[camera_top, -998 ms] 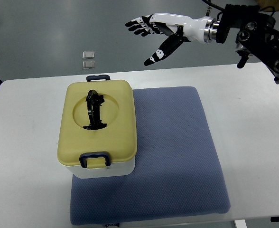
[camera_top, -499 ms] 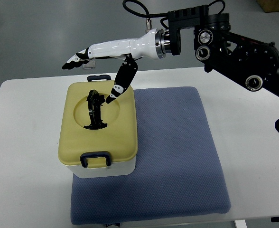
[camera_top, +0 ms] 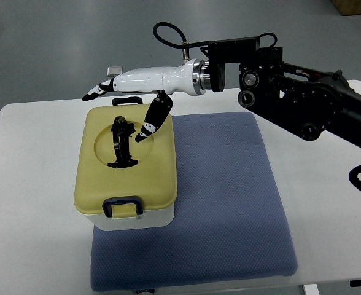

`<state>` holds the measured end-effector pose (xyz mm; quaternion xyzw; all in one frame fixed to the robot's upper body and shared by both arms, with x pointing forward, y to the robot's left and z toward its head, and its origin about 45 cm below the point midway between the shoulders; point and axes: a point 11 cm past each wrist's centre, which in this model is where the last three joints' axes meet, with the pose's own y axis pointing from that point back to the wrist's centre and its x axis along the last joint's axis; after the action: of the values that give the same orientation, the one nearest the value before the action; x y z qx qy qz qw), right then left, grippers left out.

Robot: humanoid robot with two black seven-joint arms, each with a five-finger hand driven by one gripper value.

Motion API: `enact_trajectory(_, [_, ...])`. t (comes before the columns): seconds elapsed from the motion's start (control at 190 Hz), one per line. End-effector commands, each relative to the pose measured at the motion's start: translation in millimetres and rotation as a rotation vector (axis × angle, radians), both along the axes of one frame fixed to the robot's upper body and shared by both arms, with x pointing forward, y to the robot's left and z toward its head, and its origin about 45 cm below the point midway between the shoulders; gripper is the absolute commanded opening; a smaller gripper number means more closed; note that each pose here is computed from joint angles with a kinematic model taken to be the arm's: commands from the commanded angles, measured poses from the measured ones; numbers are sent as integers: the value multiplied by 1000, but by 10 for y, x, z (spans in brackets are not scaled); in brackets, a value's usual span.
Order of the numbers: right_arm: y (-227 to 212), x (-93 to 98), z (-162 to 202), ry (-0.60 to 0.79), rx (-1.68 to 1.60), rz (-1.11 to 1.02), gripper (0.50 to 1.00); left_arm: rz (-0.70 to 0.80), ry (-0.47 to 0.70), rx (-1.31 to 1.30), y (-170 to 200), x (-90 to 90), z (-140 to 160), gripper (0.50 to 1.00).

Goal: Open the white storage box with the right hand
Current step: 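Lower the right hand and hook fingers around the black lid handle, then lift the yellow lid up off the white box with the right hand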

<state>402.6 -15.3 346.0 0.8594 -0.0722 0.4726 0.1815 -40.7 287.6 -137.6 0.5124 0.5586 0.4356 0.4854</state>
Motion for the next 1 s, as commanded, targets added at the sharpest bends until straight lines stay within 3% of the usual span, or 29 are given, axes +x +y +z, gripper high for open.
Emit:
enact_trajectory(0.0, [12,-1,-30,-5,20,-10,948,1,0,-2,-7,0,0,1000])
enact_trajectory(0.851, [77,-74,-303,15,85,-42,940,-1,0,3,9,-2,0,1000])
enact_trajectory(0.992, [81,-68,-293,8,97,-49,915,-1,0,4,11,-2,0,1000])
